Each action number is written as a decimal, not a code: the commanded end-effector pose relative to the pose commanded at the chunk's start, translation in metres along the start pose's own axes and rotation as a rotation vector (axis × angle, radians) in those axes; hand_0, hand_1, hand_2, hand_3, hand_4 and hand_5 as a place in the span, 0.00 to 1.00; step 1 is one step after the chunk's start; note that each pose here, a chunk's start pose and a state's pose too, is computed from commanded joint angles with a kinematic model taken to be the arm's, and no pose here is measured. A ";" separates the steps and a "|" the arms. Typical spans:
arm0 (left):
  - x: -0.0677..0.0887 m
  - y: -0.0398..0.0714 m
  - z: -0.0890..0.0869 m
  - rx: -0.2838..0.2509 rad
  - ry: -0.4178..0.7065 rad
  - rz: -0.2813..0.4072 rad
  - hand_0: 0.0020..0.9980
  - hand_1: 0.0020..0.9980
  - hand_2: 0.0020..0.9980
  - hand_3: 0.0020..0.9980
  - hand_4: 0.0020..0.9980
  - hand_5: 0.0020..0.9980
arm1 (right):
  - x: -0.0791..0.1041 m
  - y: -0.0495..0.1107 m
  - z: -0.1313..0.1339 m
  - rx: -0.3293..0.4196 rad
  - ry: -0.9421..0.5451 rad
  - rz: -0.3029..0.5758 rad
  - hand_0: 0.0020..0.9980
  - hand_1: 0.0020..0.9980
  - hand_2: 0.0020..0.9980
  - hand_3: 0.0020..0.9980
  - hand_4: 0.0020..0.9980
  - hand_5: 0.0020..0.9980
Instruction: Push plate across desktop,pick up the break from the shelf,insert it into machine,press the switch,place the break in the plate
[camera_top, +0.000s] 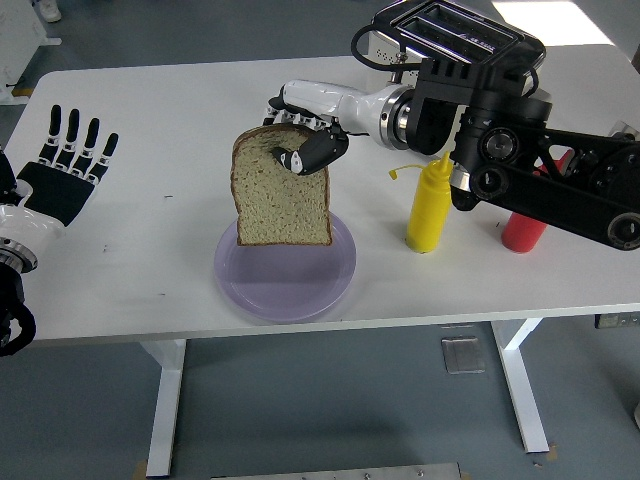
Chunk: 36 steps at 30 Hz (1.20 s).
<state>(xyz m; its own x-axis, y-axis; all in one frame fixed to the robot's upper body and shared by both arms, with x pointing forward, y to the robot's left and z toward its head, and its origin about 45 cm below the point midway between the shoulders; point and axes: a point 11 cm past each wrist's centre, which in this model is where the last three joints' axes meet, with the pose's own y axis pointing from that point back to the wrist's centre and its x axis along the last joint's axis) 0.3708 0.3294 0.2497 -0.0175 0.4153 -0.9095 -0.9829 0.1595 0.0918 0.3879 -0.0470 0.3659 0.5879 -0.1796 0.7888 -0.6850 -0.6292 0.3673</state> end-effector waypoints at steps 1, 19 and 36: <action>0.000 0.000 0.000 0.000 -0.001 0.000 0.81 0.70 0.66 0.66 0.75 1.00 | -0.004 -0.002 0.000 -0.003 0.000 -0.011 0.27 0.37 0.37 0.37 0.31 0.00; 0.000 0.000 0.001 -0.001 -0.005 0.002 0.83 0.72 0.70 0.71 0.77 1.00 | -0.041 -0.019 0.011 -0.066 -0.121 -0.135 0.26 0.36 0.38 0.38 0.27 0.00; 0.000 0.000 0.004 -0.010 -0.008 0.001 1.00 1.00 1.00 0.00 0.97 1.00 | -0.055 -0.034 0.024 -0.080 -0.199 -0.133 0.29 0.37 0.39 0.39 0.21 0.00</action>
<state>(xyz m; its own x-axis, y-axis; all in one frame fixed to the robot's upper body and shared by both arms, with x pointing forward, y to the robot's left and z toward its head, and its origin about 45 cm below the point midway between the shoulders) 0.3721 0.3332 0.2511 -0.0174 0.4223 -0.9063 -0.9846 0.1503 0.0890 0.3890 -0.0335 0.2986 0.7427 -0.2502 0.6211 -0.6234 -0.5970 0.5050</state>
